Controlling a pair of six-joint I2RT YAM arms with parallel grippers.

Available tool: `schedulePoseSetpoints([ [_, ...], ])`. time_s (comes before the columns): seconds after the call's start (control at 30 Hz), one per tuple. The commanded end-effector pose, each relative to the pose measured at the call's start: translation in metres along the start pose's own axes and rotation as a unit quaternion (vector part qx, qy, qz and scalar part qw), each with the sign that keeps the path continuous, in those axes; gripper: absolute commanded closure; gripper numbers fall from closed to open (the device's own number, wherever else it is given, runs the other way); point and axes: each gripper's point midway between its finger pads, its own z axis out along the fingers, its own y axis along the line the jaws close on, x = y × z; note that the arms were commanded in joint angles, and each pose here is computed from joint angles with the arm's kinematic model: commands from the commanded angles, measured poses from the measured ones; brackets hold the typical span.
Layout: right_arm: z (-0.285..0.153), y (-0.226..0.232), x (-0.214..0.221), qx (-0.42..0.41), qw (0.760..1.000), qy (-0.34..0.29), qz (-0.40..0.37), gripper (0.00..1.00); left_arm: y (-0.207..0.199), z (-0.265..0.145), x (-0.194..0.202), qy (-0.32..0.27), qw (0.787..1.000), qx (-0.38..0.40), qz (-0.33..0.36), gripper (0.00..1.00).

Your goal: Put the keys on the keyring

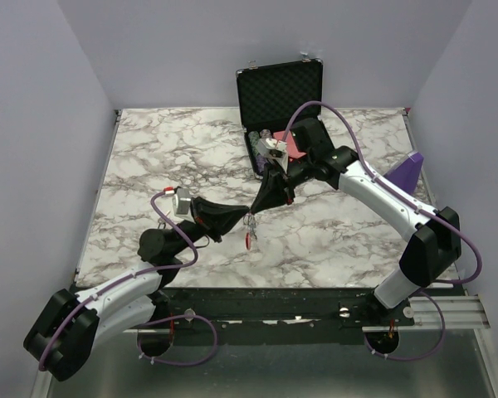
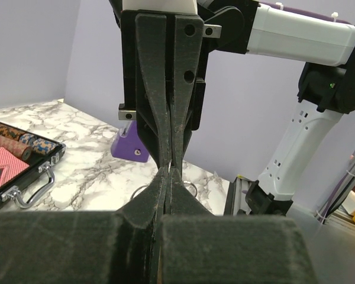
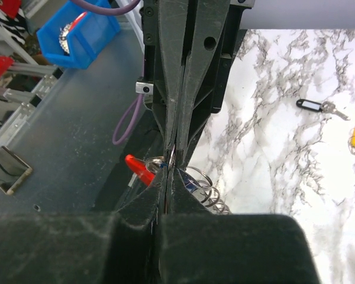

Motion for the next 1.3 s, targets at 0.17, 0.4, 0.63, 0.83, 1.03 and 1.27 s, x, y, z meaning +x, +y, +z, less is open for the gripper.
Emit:
schedulePoseSetpoints([
  [0.17, 0.005, -0.001, 0.002, 0.003, 1.0, 0.004, 0.021, 0.99, 0.0, 0.006, -0.013, -0.016, 1.0, -0.007, 0.014, 1.0],
  [0.4, 0.003, -0.004, 0.008, 0.017, 0.999, 0.021, 0.021, 0.99, 0.004, -0.003, 0.001, 0.062, 0.997, -0.022, 0.038, 0.56],
  [0.63, -0.001, -0.01, 0.021, 0.034, 0.998, 0.057, 0.01, 0.99, -0.003, -0.024, 0.0, 0.198, 0.975, -0.03, 0.092, 0.33],
  [0.83, 0.002, -0.011, 0.032, 0.038, 0.996, 0.082, 0.013, 0.99, -0.01, -0.036, 0.012, 0.341, 0.937, -0.001, 0.08, 0.21],
  [1.03, 0.003, -0.013, 0.036, 0.038, 0.995, 0.089, 0.018, 0.99, -0.003, -0.034, 0.013, 0.423, 0.904, -0.003, 0.053, 0.32],
  [1.27, 0.005, -0.014, 0.038, 0.035, 0.995, 0.09, 0.022, 0.99, 0.001, -0.019, 0.015, 0.439, 0.898, 0.004, 0.021, 0.39],
])
